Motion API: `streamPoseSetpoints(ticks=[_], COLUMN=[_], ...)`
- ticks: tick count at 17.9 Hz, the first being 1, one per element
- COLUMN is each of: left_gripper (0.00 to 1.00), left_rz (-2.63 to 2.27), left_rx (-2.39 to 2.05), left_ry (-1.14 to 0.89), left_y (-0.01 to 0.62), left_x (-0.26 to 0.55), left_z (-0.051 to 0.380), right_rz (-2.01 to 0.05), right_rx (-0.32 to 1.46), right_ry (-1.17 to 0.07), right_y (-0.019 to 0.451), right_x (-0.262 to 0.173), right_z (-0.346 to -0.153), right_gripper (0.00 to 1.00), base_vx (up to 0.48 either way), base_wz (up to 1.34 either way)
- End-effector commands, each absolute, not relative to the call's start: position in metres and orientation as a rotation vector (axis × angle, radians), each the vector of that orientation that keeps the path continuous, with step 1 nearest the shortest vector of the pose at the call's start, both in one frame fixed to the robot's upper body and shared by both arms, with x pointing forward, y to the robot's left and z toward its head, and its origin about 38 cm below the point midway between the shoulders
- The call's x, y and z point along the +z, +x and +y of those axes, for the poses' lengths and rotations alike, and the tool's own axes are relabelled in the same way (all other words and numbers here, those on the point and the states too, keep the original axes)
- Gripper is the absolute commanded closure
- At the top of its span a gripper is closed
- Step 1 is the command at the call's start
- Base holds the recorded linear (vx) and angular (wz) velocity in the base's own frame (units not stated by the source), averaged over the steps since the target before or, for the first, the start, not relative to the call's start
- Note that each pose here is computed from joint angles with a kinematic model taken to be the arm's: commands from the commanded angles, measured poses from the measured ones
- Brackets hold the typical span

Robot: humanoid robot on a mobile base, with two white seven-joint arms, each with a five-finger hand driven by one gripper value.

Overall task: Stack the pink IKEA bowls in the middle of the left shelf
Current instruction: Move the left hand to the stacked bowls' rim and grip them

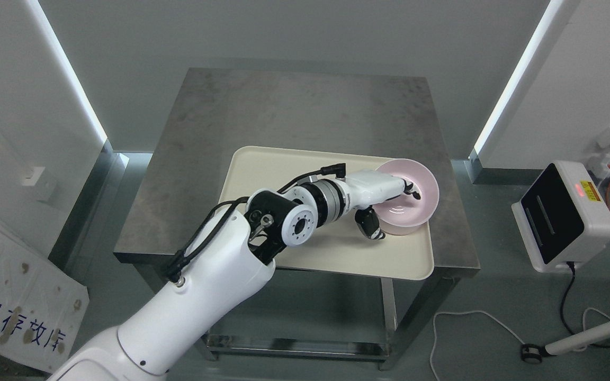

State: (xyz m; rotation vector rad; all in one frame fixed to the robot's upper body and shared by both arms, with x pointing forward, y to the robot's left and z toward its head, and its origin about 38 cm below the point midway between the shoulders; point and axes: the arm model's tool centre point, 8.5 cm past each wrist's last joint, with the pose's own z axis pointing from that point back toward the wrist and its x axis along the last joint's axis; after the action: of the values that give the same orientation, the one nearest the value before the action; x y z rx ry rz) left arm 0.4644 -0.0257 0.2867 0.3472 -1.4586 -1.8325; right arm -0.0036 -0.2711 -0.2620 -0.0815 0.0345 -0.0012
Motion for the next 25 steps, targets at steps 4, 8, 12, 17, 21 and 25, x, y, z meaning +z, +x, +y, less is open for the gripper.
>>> streamPoseSetpoints(ticks=[4, 8, 12, 17, 21, 25], left_gripper=[0.28, 0.43, 0.71, 0.80, 0.79, 0.89], left_rz=[-1.353, -1.393, -1.461, -1.451, -1.431, -1.435], left_rx=[-1.857, -1.880, -1.912, -1.929, -1.931, -1.920], left_ry=[0.377, 0.372, 0.361, 0.320, 0.318, 0.319], left_y=[0.476, 0.475, 0.477, 0.474, 0.478, 0.479], left_x=[0.265, 0.272, 0.280, 0.260, 0.252, 0.253], left_z=[-0.014, -0.014, -0.009, -0.007, -0.006, -0.004], right_rz=[0.030, 0.029, 0.030, 0.030, 0.030, 0.029], right_rx=[-0.013, -0.012, -0.012, -0.012, -0.012, -0.012], right_ry=[-0.099, -0.099, -0.099, -0.099, -0.099, -0.099], right_y=[-0.011, -0.011, -0.011, -0.011, -0.011, -0.011], right_x=[-0.261, -0.261, -0.261, -0.261, -0.261, -0.261], right_z=[-0.283, -0.282, -0.282, -0.282, -0.282, -0.282], right_gripper=[0.00, 0.00, 0.00, 0.00, 0.00, 0.00], base_vx=[0.000, 0.000, 0.000, 0.000, 0.000, 0.000], base_wz=[0.00, 0.00, 0.00, 0.00, 0.00, 0.00])
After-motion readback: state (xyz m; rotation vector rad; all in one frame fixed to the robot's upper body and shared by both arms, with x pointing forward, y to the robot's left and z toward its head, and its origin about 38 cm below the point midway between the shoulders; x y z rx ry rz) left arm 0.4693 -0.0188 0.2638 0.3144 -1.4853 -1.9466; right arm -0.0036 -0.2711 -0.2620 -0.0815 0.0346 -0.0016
